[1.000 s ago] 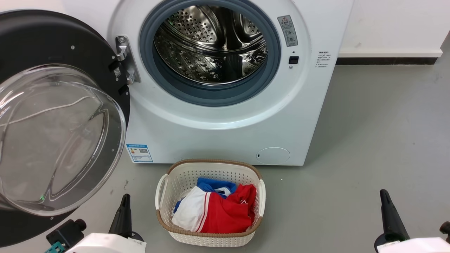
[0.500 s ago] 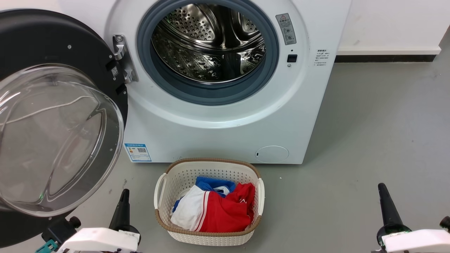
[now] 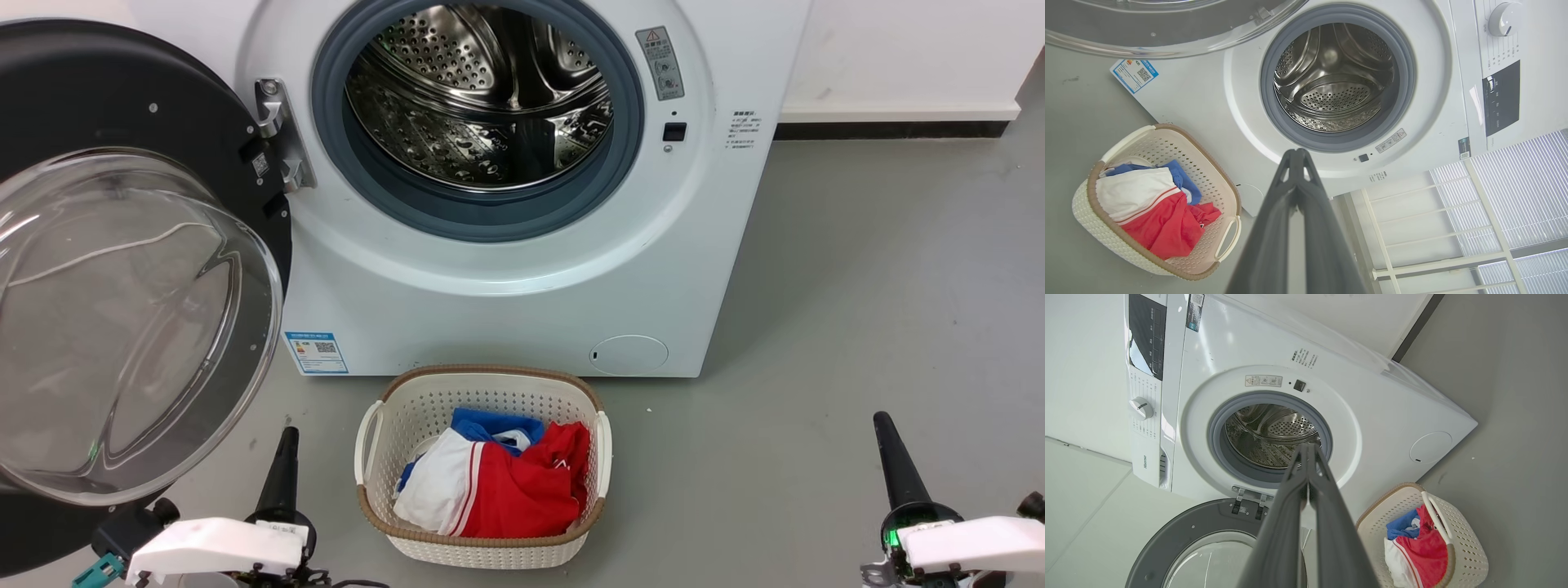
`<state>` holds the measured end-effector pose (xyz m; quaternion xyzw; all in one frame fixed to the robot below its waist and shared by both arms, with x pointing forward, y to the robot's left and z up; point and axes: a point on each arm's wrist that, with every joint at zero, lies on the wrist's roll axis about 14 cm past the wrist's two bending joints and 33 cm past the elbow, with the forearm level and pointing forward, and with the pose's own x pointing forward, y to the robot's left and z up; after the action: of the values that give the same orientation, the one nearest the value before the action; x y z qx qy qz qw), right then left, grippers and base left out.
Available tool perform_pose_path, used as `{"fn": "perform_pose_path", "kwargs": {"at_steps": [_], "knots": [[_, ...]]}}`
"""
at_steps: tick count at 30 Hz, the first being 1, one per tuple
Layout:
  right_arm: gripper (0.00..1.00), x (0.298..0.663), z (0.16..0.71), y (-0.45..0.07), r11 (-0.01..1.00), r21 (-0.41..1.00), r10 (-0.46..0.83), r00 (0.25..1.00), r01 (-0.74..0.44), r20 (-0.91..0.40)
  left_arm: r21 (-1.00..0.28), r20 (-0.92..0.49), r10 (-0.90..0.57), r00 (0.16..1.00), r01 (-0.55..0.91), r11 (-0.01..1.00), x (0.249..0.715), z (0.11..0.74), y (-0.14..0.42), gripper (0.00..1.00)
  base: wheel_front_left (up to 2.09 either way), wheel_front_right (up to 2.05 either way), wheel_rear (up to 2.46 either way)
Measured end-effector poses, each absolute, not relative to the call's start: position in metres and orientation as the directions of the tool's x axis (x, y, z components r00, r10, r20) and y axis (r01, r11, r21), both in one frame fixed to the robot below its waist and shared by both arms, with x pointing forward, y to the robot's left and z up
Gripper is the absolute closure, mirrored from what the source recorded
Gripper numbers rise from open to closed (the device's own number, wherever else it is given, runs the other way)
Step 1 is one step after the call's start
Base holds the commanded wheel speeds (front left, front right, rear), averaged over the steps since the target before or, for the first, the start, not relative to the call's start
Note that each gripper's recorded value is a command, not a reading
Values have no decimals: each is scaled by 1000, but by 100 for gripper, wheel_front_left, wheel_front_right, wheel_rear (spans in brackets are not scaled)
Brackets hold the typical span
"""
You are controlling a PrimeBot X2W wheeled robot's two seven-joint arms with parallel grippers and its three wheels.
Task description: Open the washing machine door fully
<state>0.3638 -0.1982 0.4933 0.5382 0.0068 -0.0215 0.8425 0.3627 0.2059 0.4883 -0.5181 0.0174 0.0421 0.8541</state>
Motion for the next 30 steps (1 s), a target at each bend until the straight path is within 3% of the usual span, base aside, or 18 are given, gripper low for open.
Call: {"fn": "perform_pose_path", "kwargs": {"at_steps": [30], "knots": [[100,378,499,-199,175,984,-10,1000,29,-27,-980,-51,21,998,-54,192,377,495,203,100,0,0,0]]}}
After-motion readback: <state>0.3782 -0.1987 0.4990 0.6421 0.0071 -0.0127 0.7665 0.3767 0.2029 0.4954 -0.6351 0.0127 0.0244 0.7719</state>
